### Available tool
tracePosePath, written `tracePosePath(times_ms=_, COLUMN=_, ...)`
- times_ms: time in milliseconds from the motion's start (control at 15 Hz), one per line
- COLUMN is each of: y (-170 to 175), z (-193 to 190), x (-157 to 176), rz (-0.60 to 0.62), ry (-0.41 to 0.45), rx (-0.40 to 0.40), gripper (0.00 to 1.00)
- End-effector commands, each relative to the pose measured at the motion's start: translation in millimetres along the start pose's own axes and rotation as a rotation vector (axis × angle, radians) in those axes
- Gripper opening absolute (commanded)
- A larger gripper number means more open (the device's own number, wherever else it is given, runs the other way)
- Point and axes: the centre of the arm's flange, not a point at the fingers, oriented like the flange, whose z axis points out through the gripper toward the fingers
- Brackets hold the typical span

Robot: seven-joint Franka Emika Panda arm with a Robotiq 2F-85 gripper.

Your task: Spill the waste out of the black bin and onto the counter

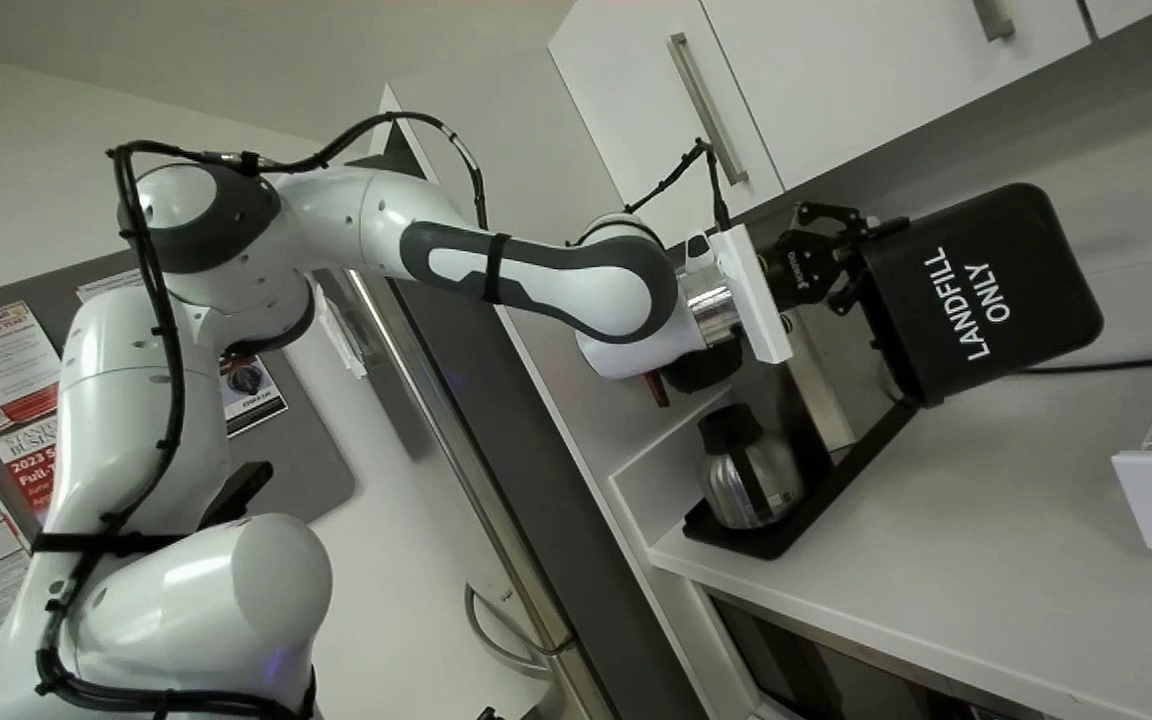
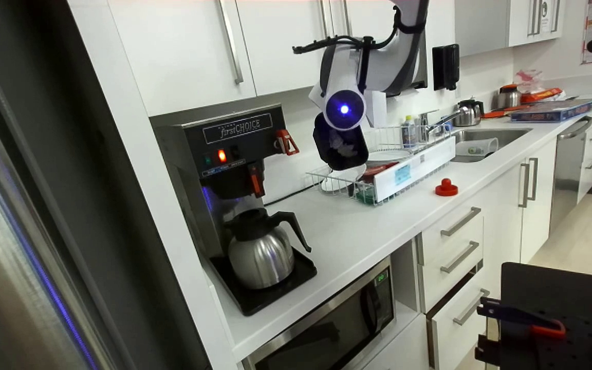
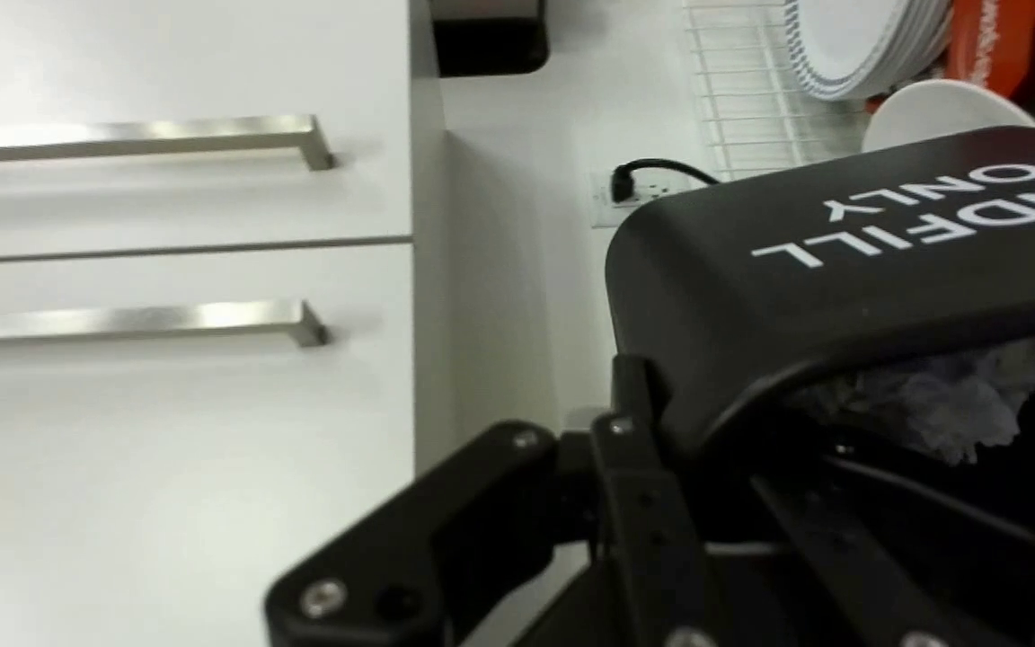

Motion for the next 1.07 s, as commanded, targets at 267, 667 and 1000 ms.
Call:
tracePosePath(times_ms=267, y=-29.9, z=-28.3, x=6.8, rz=-0.019, ry=0.022, rx=-0.312, gripper=0.02)
tracePosePath(times_ms=667, y=-62.4, z=-26.1, x=-1.5, rz=-0.053, ry=0.014, rx=-0.413, gripper=0.02)
tracePosePath(times_ms=1000, y=-90.2, z=-20.3, x=-4.1, rz=-0.071, ry=0.007, rx=-0.570, gripper=0.02)
